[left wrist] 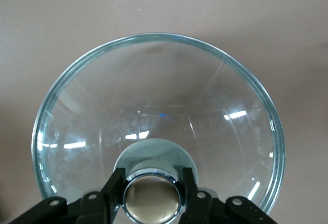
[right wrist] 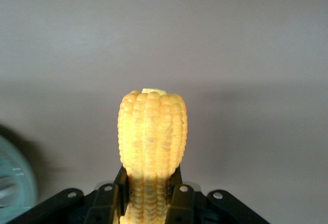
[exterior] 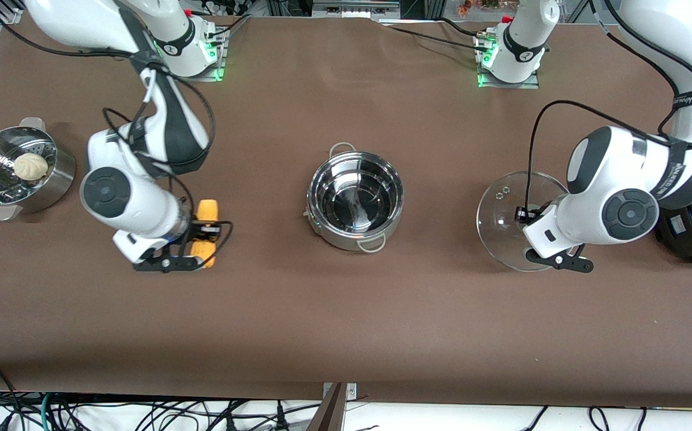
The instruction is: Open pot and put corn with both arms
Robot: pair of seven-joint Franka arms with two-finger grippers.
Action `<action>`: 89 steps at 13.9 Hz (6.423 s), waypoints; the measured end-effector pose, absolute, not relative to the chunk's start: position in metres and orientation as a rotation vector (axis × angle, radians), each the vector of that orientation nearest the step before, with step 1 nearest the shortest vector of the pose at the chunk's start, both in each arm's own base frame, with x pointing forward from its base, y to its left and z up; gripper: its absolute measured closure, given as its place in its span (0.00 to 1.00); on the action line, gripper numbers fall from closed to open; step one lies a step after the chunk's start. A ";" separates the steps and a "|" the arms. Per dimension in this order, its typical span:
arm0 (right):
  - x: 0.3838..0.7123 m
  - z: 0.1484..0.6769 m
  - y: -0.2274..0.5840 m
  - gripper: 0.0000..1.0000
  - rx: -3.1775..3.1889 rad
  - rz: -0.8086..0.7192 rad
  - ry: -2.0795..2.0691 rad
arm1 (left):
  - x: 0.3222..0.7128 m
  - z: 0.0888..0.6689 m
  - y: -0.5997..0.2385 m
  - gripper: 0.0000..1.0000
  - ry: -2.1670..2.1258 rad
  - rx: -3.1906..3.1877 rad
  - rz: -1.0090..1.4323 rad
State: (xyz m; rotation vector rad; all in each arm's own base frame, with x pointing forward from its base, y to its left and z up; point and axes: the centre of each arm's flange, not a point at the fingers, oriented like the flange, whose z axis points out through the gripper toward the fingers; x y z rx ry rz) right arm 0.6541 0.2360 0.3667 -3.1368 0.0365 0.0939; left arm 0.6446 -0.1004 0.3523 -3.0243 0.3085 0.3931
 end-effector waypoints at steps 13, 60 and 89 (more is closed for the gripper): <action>0.530 0.349 0.509 0.60 -2.983 -0.038 0.567 | 0.559 0.216 -0.068 0.50 0.391 -3.051 0.169; 0.578 0.581 0.023 0.00 -3.187 0.115 -0.127 | 0.552 0.592 -0.050 0.00 0.024 -3.135 0.051; 0.587 0.577 0.022 0.00 -3.212 0.093 -0.136 | 0.547 0.591 -0.054 0.00 0.018 -3.129 0.113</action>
